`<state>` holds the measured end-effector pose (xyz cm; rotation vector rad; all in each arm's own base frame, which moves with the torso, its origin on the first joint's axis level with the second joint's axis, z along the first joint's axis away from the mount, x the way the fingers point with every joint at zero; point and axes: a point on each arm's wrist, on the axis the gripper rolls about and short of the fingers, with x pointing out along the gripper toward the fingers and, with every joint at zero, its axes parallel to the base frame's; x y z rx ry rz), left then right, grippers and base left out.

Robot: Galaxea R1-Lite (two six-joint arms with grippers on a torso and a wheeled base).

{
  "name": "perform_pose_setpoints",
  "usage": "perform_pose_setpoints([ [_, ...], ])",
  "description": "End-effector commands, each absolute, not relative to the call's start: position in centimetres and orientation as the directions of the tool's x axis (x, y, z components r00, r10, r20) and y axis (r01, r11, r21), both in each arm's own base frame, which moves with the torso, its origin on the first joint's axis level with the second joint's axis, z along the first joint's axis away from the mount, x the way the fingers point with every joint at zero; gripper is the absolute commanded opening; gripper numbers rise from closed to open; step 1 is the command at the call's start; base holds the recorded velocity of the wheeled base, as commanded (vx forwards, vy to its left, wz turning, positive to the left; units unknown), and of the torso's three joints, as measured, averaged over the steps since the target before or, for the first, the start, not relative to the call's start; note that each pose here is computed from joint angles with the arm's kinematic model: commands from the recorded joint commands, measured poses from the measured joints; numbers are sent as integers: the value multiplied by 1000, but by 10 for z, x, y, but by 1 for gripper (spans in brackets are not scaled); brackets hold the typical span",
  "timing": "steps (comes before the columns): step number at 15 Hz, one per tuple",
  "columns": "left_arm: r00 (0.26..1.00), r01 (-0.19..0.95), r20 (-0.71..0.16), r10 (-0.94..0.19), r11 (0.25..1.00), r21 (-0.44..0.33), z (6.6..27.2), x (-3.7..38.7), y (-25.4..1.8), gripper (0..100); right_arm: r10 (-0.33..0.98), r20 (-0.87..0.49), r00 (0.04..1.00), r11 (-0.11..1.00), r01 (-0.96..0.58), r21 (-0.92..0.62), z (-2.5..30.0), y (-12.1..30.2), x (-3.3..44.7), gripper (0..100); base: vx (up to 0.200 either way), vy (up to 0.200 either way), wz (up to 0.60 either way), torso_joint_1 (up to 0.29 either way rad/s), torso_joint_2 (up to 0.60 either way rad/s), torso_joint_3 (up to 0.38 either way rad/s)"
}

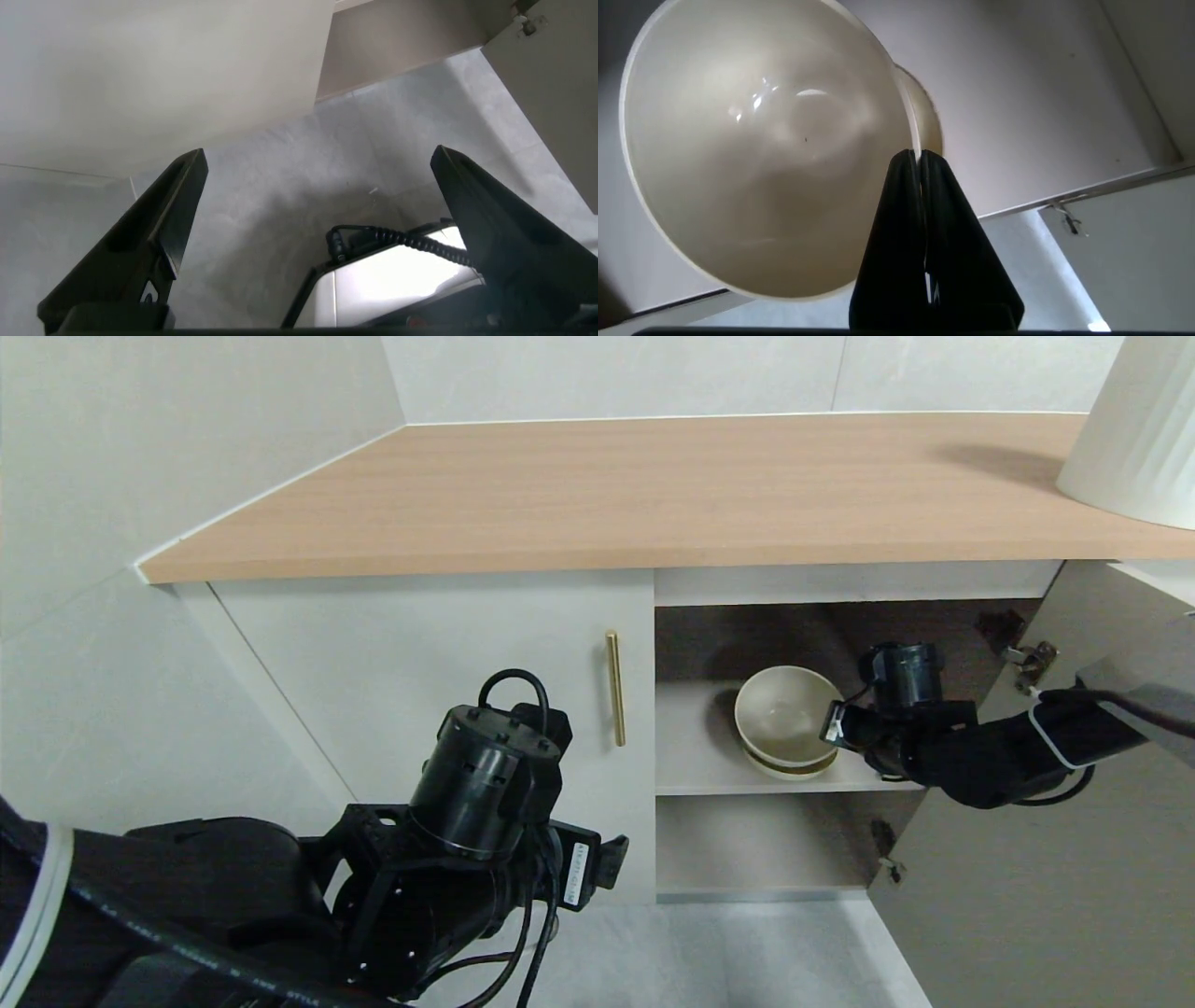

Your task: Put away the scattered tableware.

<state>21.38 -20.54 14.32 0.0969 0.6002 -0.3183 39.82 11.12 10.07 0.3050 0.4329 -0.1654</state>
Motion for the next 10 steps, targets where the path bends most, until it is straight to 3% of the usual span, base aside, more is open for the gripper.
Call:
perform_pose_setpoints([
  [1, 778, 321, -570, -265, 947, -2, 143, 214, -206, 100, -94, -439, 894, 941, 223, 253, 99, 111, 399, 0, 0, 0, 0, 0, 0, 0],
  [5, 778, 321, -570, -265, 947, -2, 143, 214, -206, 100, -96, -441, 892, 943, 223, 246, 98, 110, 400, 0, 0, 0, 0, 0, 0, 0],
  [6, 778, 322, -570, -265, 947, -1, 143, 214, -206, 100, -95, -439, 894, 943, 222, 248, 98, 110, 400, 100, 0, 0, 0, 0, 0, 0],
  [10, 778, 321, -570, -265, 947, -2, 143, 214, -206, 100, -89, -431, 898, 943, 215, 254, 102, 112, 397, 100, 0, 0, 0, 0, 0, 0],
])
